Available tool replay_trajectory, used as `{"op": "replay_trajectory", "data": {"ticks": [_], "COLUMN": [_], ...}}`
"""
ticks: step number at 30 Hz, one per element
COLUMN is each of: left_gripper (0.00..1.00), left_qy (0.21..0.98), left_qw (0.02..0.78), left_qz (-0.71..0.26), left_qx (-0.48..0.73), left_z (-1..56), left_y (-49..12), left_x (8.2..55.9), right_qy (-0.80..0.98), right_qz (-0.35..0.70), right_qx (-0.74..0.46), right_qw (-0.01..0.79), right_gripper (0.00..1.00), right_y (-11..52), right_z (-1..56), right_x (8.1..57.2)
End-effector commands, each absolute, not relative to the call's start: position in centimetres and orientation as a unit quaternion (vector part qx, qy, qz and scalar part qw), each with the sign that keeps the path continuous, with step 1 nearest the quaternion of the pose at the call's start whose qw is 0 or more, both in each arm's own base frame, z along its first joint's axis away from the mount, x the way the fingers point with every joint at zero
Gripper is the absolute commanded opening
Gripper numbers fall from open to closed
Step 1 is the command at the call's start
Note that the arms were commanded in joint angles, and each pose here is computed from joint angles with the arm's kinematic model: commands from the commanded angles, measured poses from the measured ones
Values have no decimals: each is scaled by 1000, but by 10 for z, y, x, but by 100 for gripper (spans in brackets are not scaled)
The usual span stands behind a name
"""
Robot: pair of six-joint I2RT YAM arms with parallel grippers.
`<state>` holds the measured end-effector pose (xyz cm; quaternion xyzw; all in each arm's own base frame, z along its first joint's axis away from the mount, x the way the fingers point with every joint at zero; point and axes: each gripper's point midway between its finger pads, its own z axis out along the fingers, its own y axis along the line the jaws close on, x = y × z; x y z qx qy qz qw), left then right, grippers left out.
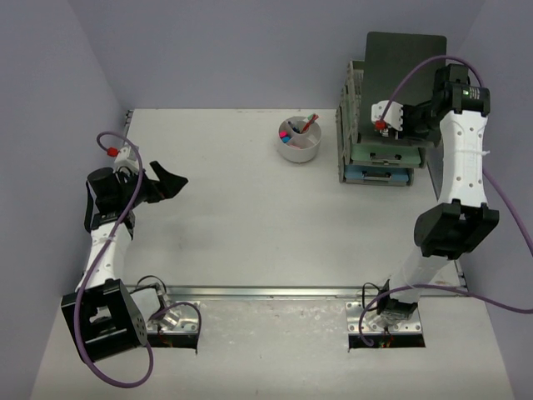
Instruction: Organize the desk
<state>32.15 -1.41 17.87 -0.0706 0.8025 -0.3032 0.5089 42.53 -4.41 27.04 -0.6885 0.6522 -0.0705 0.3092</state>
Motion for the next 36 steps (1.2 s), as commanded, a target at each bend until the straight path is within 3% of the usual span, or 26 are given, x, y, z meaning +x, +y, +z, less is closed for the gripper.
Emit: {"op": "replay_trajectory", "data": {"ticks": [1,30,34,36], "left_gripper": [100,100,100,100], "left_qy": [788,787,787,787], "left_qw": [537,542,541,541], "left_qz": [-296,-291,-291,-292], "left_qx": [-56,-51,-52,-52], "left_z": [194,196,195,195], "left_y": [-9,-9,-9,-9], "left_x": [326,324,325,325], "right_qy": [606,618,622,622], "right_qz": [-95,-64,-62,-64], "right_qx": [-723,-732,-728,-728], "right_qw": [318,281,281,283], "right_gripper": [0,0,4,12], "right_y": [-50,-62,-62,-63], "right_z": [284,251,248,248], "right_x": [431,436,437,438]}}
